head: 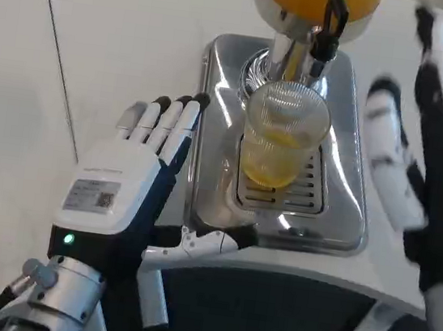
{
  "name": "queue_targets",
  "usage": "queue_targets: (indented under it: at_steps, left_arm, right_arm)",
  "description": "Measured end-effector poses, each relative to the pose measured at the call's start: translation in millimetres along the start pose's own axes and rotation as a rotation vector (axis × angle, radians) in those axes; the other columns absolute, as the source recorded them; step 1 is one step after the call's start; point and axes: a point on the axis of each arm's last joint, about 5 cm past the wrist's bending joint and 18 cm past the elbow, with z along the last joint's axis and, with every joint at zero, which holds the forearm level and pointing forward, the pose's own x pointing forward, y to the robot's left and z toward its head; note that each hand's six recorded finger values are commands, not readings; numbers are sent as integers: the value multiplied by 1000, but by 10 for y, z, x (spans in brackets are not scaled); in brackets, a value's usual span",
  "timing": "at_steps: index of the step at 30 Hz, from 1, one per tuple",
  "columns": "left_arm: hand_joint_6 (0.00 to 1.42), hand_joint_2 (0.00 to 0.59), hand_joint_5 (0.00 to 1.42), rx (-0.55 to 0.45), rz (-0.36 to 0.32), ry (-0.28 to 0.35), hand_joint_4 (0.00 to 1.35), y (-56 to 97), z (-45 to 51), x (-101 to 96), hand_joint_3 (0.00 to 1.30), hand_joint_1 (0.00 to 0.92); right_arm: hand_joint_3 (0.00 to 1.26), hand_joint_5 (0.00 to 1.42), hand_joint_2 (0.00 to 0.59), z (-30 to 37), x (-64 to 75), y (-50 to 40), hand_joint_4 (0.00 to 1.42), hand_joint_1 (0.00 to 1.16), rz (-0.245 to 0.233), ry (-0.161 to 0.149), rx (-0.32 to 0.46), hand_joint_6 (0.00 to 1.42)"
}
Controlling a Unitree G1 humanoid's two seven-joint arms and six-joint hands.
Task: Grasp the cup under the faucet to collect the drink, then remove the cup.
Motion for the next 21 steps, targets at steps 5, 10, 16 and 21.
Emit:
queue_targets:
  at_steps: [5, 10, 16, 21]
  left_arm:
    - [0, 43, 0, -30, 20, -8, 0, -11, 1, 38, 0, 48]
    - [0, 35, 0, -55, 22, 1, 0, -40, -22, 109, 0, 59]
    - [0, 29, 0, -81, 15, 9, 0, -97, -40, 209, 0, 88]
    - [2, 28, 0, -121, 12, 18, 0, -159, -31, 288, 0, 97]
  right_arm:
    - [0, 0, 586, -59, -158, -45, 0, 230, 18, 2, 17, 0]
    - [0, 0, 572, -100, -335, -133, 0, 393, 67, -20, -78, 0]
    - [0, 0, 530, -117, -579, -316, 0, 425, 148, -92, -243, 0]
    - [0, 0, 503, -149, -693, -368, 0, 429, 189, -87, -292, 0]
